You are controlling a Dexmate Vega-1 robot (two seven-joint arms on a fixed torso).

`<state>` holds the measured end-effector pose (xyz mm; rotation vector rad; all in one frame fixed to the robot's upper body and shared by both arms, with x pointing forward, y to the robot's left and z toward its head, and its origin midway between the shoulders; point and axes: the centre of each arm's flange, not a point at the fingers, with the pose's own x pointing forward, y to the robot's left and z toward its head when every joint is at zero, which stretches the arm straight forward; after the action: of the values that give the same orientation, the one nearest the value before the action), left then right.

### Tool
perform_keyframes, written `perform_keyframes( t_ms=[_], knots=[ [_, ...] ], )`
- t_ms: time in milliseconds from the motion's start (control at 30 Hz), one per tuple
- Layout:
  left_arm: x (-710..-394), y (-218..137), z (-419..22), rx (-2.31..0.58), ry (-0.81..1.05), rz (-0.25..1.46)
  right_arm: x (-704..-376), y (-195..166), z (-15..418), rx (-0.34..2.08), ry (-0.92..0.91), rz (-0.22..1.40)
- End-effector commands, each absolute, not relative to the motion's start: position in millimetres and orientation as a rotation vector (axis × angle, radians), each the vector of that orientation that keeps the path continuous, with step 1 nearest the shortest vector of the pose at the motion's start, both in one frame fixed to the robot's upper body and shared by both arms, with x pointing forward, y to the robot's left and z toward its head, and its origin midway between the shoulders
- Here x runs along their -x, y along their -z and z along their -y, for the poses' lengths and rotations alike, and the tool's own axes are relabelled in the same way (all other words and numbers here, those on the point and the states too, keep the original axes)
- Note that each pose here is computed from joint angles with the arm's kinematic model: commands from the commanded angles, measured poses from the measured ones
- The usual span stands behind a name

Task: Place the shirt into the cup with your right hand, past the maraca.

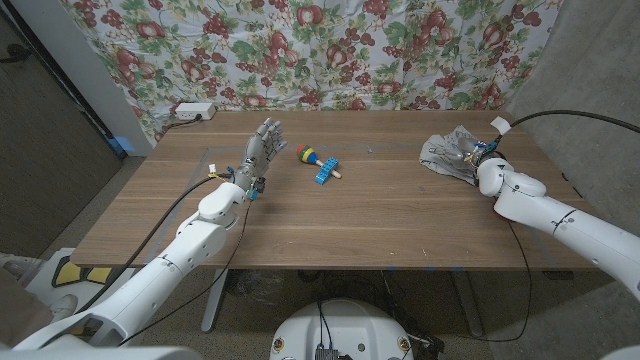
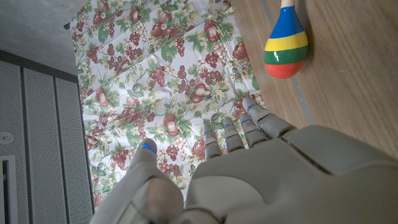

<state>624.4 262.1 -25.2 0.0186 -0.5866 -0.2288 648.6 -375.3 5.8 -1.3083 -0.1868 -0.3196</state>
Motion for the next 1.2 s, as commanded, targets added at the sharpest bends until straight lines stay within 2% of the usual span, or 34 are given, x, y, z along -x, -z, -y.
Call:
perform_keyframes(
  t_ms=[33,1200],
  knots=[
    [-626.5,26.0,-261.0,-0.015,0.230,0.585,-652.9,-2.3,375.3,1.318,0.327,0.174],
    [-628.9,26.0,-258.0,-0.009,0.230,0.581,-662.3,2.4,372.5,1.346,0.300,0.129]
  ],
)
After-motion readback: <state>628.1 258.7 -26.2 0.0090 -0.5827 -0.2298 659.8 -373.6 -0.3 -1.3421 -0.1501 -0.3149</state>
